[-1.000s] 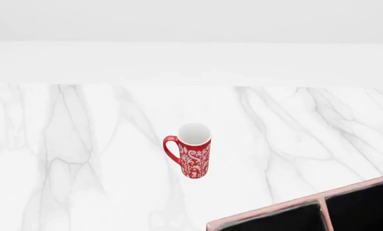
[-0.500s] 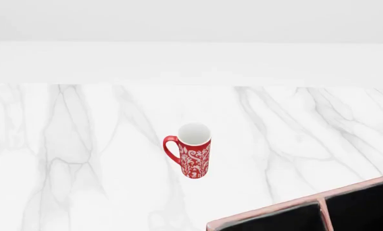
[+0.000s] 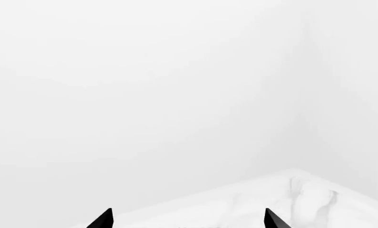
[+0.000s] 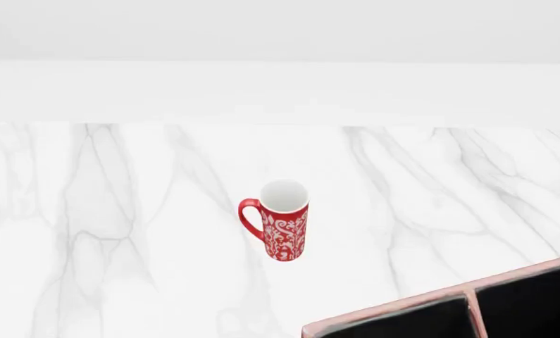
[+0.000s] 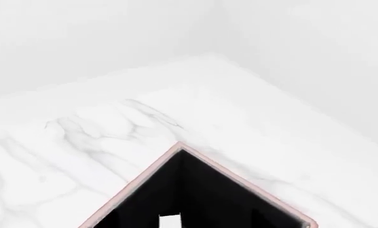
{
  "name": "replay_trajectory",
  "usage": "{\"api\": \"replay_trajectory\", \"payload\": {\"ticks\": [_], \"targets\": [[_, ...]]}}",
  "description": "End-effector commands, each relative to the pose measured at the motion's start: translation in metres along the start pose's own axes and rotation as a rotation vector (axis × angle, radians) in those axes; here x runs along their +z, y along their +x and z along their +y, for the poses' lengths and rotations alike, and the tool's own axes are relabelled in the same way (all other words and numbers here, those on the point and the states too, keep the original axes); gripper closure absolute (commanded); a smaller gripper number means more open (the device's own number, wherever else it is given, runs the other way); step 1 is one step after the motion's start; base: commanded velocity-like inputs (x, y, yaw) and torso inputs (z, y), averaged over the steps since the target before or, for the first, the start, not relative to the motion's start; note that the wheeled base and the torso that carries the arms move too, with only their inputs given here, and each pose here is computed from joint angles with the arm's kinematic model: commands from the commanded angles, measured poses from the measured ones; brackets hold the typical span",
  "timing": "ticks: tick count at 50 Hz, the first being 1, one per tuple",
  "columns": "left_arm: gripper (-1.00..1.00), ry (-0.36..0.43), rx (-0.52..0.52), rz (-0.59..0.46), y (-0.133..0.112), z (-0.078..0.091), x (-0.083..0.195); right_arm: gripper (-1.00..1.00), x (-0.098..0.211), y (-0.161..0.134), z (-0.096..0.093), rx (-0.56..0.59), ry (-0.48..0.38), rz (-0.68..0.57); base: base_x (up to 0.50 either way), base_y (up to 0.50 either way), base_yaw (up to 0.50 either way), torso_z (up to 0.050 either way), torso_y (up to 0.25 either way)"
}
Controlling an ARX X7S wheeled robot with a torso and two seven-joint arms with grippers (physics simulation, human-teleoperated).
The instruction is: Pick up the book and place it in the right compartment of the caddy.
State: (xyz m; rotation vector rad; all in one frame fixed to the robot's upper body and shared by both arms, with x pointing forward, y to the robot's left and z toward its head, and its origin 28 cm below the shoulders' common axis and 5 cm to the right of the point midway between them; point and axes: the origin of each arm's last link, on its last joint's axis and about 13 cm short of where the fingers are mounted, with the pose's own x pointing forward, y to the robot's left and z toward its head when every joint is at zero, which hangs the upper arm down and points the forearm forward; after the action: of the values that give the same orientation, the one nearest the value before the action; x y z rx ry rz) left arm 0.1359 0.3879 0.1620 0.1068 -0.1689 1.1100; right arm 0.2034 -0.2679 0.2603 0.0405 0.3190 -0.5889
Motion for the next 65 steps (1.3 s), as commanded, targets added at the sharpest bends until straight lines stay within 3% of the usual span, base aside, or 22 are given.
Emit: {"api": "replay_trajectory", "payload": {"ticks": [1, 4, 5, 11, 23, 39, 50, 65], "targets": [[-1.00, -0.007, -0.152, 0.027, -0.001, -0.020, 0.016, -1.00, 0.036, -0.012, 0.016, 0.084, 0.042, -0.120, 0.00, 0.00, 0.00, 0.000, 0.000], [-1.00, 0.003, -0.257, 0.026, -0.002, -0.040, 0.026, -1.00, 0.044, -0.012, 0.027, 0.126, 0.051, -0.145, 0.00, 0.00, 0.00, 0.000, 0.000], [-1.00, -0.003, -0.332, 0.028, -0.003, -0.055, 0.032, -1.00, 0.047, -0.012, 0.035, 0.161, 0.051, -0.157, 0.00, 0.00, 0.00, 0.000, 0.000], [-1.00, -0.067, -0.531, 0.014, -0.007, -0.106, 0.055, -1.00, 0.055, -0.007, 0.062, 0.223, 0.035, -0.180, 0.00, 0.00, 0.00, 0.000, 0.000], [-1.00, -0.092, -0.852, -0.017, -0.031, -0.185, 0.080, -1.00, 0.054, 0.003, 0.114, 0.379, 0.000, -0.183, 0.00, 0.00, 0.00, 0.000, 0.000], [-1.00, -0.143, -1.081, -0.065, -0.063, -0.236, 0.111, -1.00, 0.044, 0.009, 0.170, 0.563, -0.037, -0.169, 0.00, 0.00, 0.00, 0.000, 0.000], [-1.00, -0.147, -1.206, -0.074, -0.083, -0.258, 0.123, -1.00, 0.038, 0.010, 0.194, 0.651, -0.051, -0.152, 0.00, 0.00, 0.00, 0.000, 0.000], [-1.00, -0.127, -1.268, -0.086, -0.095, -0.265, 0.122, -1.00, 0.034, 0.011, 0.203, 0.682, -0.068, -0.142, 0.00, 0.00, 0.00, 0.000, 0.000]]}}
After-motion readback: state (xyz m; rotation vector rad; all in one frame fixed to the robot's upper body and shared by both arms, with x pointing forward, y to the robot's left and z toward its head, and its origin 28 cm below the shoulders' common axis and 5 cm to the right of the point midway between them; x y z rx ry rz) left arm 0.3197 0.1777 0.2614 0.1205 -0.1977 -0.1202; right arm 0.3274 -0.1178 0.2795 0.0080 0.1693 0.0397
